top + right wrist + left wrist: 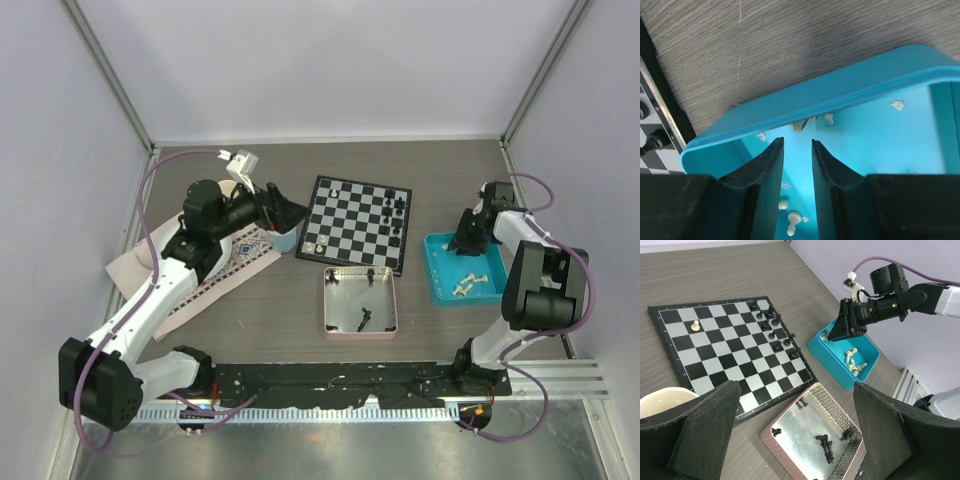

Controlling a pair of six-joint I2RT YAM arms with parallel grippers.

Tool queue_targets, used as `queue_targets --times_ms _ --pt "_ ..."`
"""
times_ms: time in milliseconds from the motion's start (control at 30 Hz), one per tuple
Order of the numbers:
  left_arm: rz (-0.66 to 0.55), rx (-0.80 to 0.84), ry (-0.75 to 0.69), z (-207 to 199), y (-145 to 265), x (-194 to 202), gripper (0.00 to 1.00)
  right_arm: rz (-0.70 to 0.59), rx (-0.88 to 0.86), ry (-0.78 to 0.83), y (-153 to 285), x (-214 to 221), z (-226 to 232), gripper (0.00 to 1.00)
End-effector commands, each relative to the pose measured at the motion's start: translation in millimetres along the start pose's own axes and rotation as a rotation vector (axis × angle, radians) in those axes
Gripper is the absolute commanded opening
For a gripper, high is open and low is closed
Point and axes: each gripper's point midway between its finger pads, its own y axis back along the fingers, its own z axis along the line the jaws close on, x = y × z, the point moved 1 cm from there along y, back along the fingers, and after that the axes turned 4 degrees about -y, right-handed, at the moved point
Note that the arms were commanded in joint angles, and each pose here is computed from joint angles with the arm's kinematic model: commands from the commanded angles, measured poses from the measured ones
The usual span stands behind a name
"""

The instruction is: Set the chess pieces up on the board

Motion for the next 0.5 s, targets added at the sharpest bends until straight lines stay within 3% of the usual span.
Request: queue_targets --times_ms 0,467 --pt "-0.055 0.018 -0.029 -8 6 -14 0.99 -0.062 -0.019 -0.036 -1 -28 9 0.34" --pt "-0.046 0.013 -0.024 -6 5 -11 1.0 -0.035 0.016 -0.042 -17 -30 1 0.29"
